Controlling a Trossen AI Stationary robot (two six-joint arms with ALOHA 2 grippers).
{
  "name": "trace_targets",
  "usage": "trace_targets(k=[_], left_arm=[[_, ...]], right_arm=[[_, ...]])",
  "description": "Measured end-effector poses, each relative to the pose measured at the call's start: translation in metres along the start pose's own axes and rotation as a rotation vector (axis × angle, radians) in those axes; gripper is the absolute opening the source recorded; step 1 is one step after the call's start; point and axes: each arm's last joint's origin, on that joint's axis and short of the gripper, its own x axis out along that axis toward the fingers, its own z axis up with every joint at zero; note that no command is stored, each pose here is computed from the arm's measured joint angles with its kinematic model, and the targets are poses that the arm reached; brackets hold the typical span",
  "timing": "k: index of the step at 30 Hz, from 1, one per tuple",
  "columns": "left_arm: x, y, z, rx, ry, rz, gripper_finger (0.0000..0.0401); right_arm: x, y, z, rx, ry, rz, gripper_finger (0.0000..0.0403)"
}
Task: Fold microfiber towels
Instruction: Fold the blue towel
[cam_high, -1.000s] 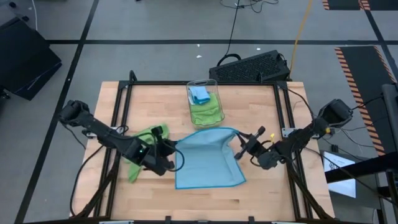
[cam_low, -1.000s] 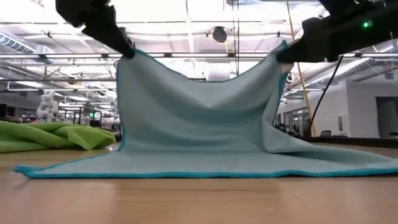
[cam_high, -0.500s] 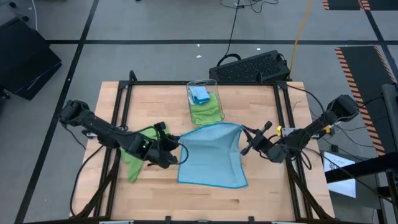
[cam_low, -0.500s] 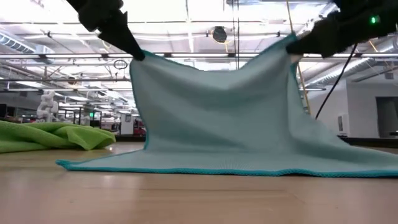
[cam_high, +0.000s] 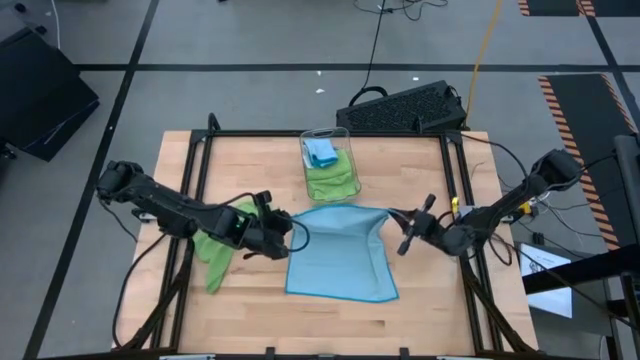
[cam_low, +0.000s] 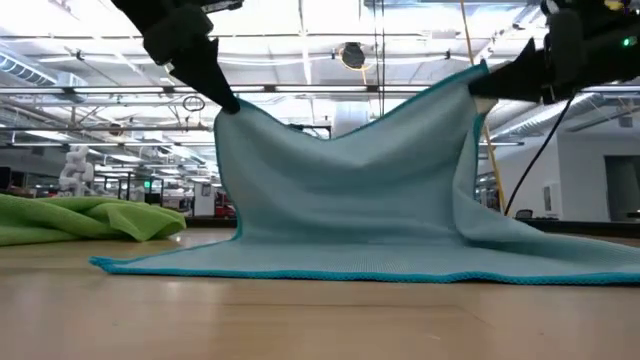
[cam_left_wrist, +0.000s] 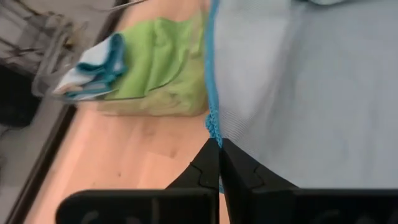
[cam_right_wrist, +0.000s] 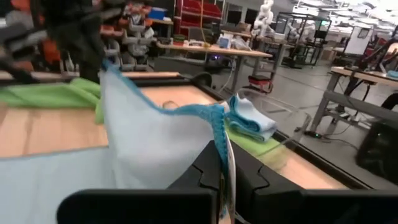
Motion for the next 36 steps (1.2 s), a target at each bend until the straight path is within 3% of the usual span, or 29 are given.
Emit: trace_targets(k=[11, 16, 36], left_arm=[[0.005, 0.005, 0.005, -0.008, -0.019, 0.009, 0.0008], [0.006, 0.008, 0.005, -0.024, -0.014, 0.013, 0.0008], [0.003, -0.019, -0.011, -0.053, 0.028, -0.244, 0.0006]], right_arm=[[-0.004, -0.010, 0.006, -0.054, -0.007, -0.078, 0.0002], [-0.004, -0.006, 0.001, -0.016, 0.022, 0.041, 0.0002], [-0.006, 0.002, -0.006, 0.068, 0.113, 0.336, 0.0002]])
